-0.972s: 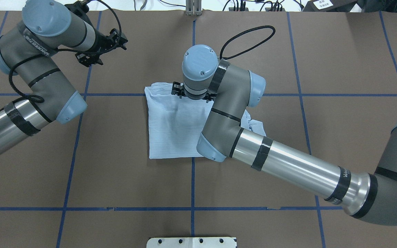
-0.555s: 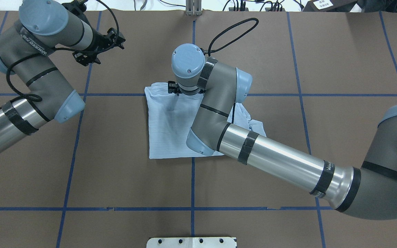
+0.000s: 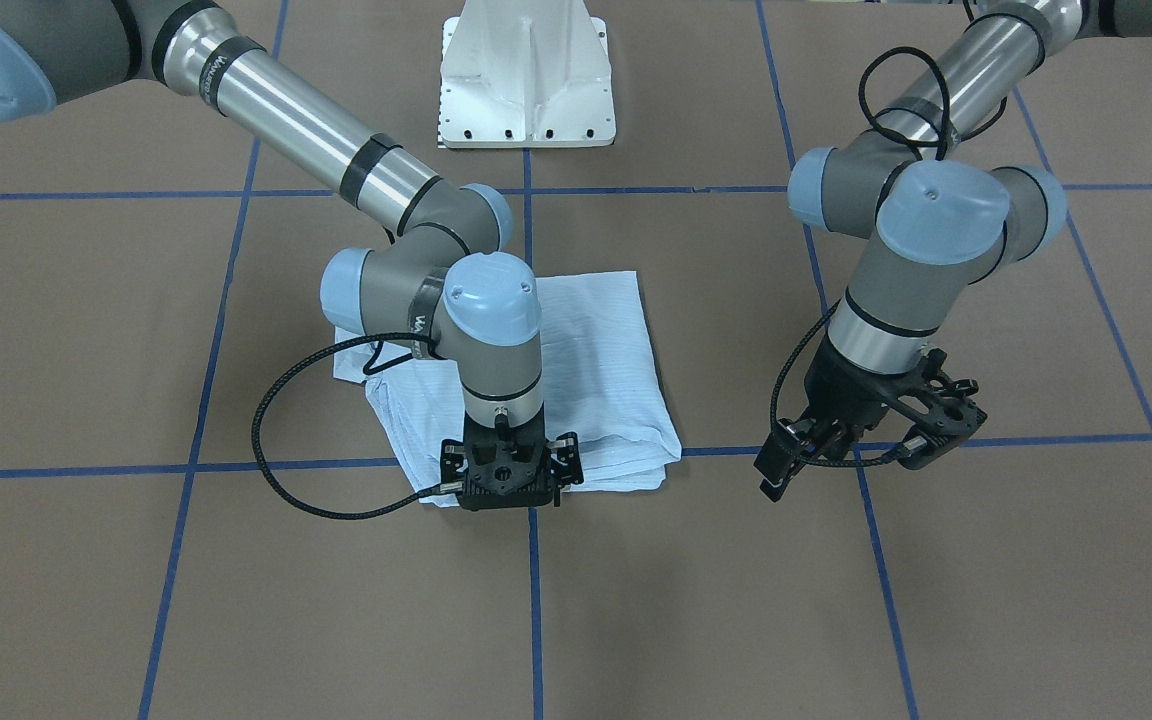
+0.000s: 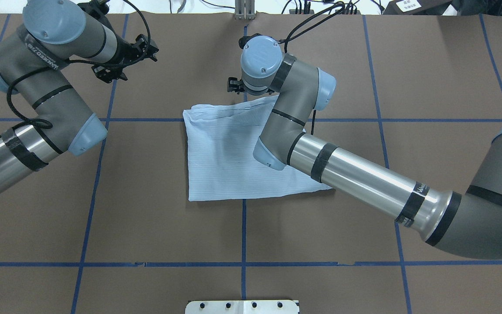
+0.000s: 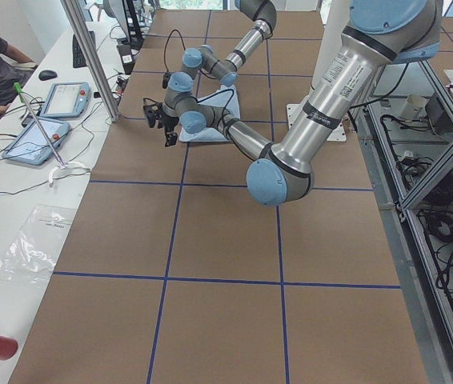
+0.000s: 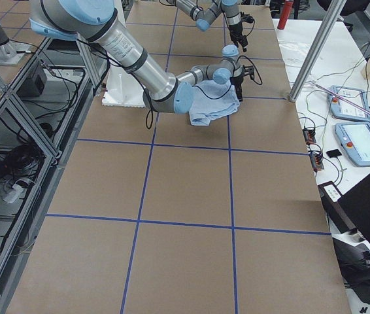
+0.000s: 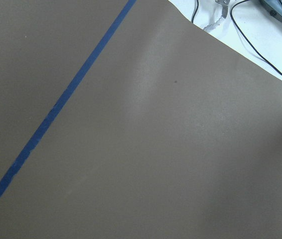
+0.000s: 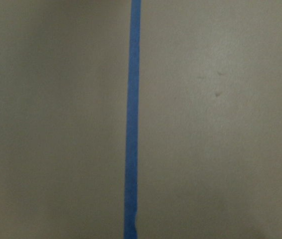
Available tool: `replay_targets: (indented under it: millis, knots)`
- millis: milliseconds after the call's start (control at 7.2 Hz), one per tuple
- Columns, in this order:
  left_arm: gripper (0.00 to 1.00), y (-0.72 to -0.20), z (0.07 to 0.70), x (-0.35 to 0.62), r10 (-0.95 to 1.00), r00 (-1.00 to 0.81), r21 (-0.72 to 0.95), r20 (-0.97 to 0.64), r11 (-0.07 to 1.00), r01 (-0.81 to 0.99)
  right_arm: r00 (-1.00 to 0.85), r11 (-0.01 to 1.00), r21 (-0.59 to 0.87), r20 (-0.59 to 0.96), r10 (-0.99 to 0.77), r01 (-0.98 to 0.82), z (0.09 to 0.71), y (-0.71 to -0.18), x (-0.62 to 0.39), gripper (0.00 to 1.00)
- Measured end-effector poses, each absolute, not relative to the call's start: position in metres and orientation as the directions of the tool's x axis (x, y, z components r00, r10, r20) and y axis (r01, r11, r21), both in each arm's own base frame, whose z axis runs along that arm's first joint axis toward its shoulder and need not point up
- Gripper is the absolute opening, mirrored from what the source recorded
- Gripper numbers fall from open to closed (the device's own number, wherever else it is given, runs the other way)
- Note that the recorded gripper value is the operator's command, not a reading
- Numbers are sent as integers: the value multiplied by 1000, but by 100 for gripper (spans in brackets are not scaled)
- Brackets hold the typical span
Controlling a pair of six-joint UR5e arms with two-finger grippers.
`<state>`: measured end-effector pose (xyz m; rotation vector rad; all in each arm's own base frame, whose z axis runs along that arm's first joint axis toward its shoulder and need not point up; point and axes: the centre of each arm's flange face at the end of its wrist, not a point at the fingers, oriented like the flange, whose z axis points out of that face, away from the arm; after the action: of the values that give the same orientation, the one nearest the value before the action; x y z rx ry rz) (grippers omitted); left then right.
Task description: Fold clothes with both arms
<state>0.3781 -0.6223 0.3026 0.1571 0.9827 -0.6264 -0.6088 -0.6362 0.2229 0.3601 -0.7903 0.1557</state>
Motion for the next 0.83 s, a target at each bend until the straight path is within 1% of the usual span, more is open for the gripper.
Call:
replay_targets:
  millis: [278,417,694,833]
  knots:
    - [100,-621,300,376,-402,402,-132,-823,824,551,697,927,286,716,-39,-242,229,-675,-551,100]
    - [100,-616,302,365,-346,430,-84,-834,850,521,694,936,286,717,-67,-205,247,-694,-498,100]
    - [100,-604,328,298,-153,518,80,-842,913,400,704,956,274,699,-124,-103,302,-725,-369,100]
    - [100,-600,352,251,-46,571,185,-819,922,339,713,962,270,684,-153,-52,336,-731,-298,100]
